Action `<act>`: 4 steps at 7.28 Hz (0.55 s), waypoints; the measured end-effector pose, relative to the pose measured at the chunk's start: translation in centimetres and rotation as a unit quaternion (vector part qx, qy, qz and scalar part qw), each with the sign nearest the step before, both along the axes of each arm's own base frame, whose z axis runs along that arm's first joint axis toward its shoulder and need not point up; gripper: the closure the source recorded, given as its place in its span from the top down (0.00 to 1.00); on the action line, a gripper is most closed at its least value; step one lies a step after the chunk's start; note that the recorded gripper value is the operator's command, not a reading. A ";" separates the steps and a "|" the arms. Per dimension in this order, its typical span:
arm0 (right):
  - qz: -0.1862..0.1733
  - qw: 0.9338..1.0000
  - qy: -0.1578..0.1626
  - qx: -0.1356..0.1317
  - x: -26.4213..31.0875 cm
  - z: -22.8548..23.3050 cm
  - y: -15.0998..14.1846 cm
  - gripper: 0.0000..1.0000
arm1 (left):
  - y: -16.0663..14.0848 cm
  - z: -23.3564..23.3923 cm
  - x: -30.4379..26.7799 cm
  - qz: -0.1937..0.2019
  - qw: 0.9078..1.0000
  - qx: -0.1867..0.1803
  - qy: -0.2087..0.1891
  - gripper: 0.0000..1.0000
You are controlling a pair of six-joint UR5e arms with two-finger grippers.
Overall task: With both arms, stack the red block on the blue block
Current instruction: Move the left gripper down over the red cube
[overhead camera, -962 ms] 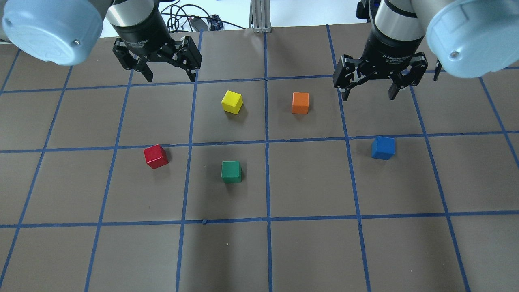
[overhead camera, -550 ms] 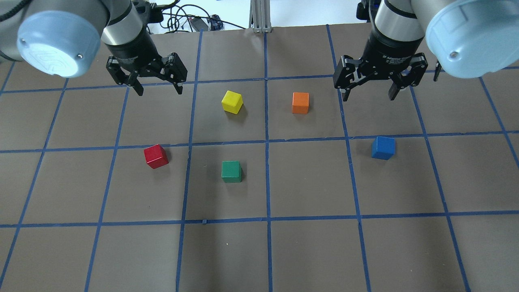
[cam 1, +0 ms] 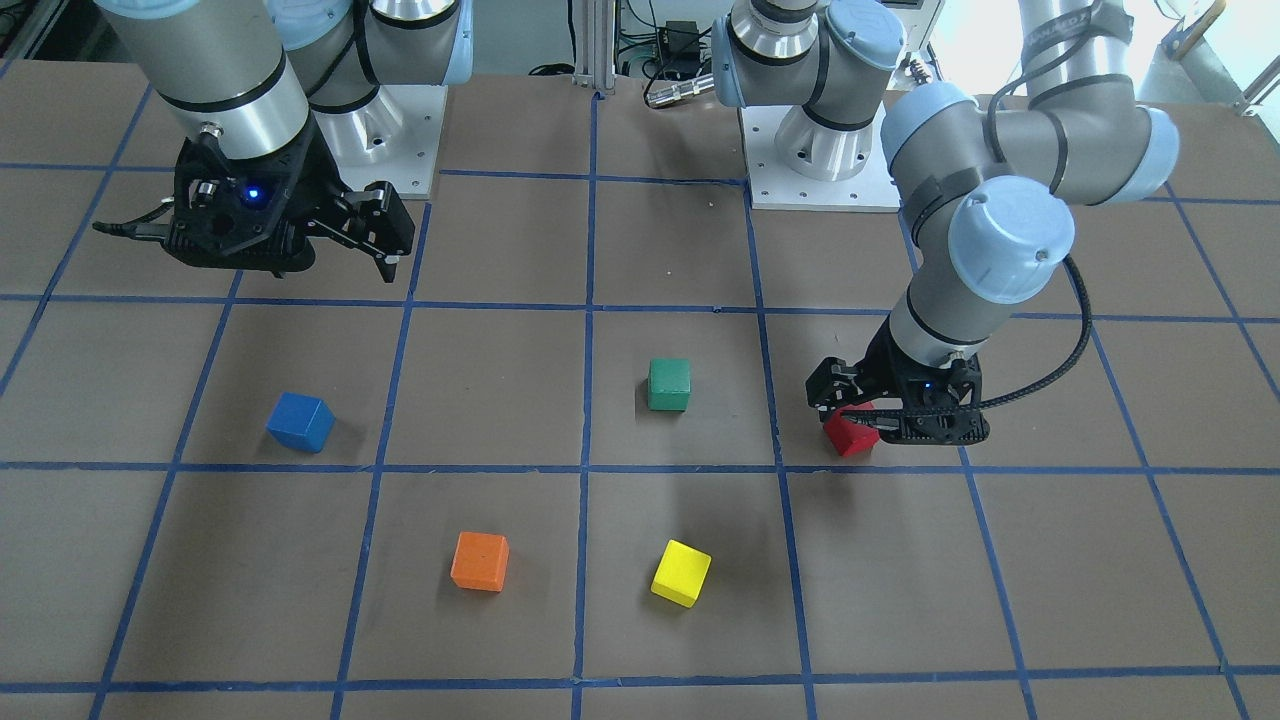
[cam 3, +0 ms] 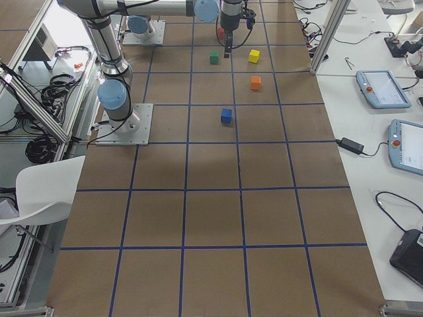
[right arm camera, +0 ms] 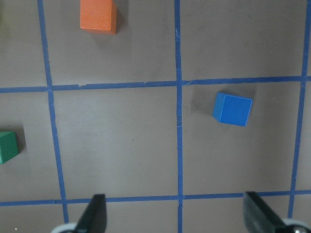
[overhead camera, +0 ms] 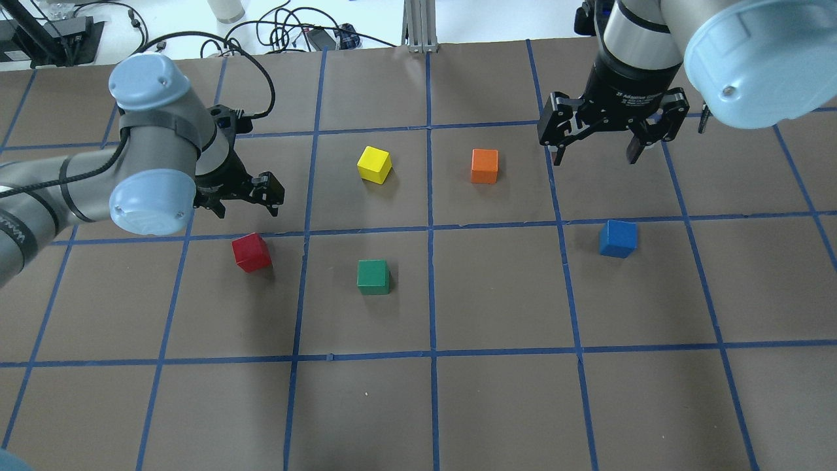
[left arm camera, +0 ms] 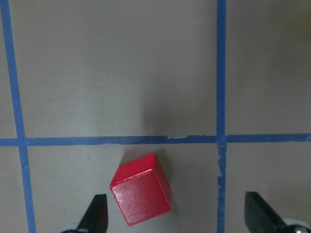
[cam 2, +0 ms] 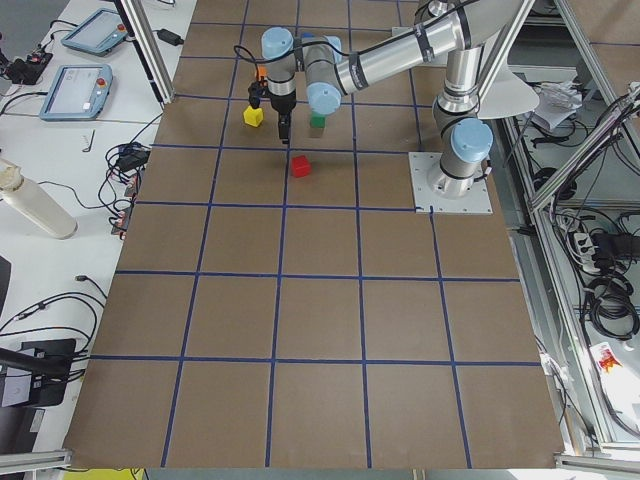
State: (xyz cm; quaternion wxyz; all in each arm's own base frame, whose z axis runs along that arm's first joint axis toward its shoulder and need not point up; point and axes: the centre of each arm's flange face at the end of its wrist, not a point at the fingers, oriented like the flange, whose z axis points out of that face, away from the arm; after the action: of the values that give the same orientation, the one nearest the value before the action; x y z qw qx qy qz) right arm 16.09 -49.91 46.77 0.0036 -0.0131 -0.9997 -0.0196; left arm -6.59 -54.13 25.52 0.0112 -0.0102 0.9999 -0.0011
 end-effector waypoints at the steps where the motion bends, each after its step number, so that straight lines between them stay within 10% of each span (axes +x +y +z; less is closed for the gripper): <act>1: 0.000 1.000 0.000 0.000 0.0 0.0 0.0 1.00 | 0.2 -1.7 0.5 0.005 1.000 0.004 -0.001 1.00; 4: -0.001 1.000 0.000 -0.002 0.0 0.0 0.0 1.00 | 1.0 -5.2 1.3 0.023 0.999 0.036 -0.011 0.93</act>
State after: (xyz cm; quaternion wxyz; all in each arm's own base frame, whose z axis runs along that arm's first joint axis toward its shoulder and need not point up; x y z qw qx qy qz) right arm 16.10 -49.94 46.73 0.0032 -0.0141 -0.9997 -0.0180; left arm -5.31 -53.16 20.36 0.0222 -0.0333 0.9986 0.0350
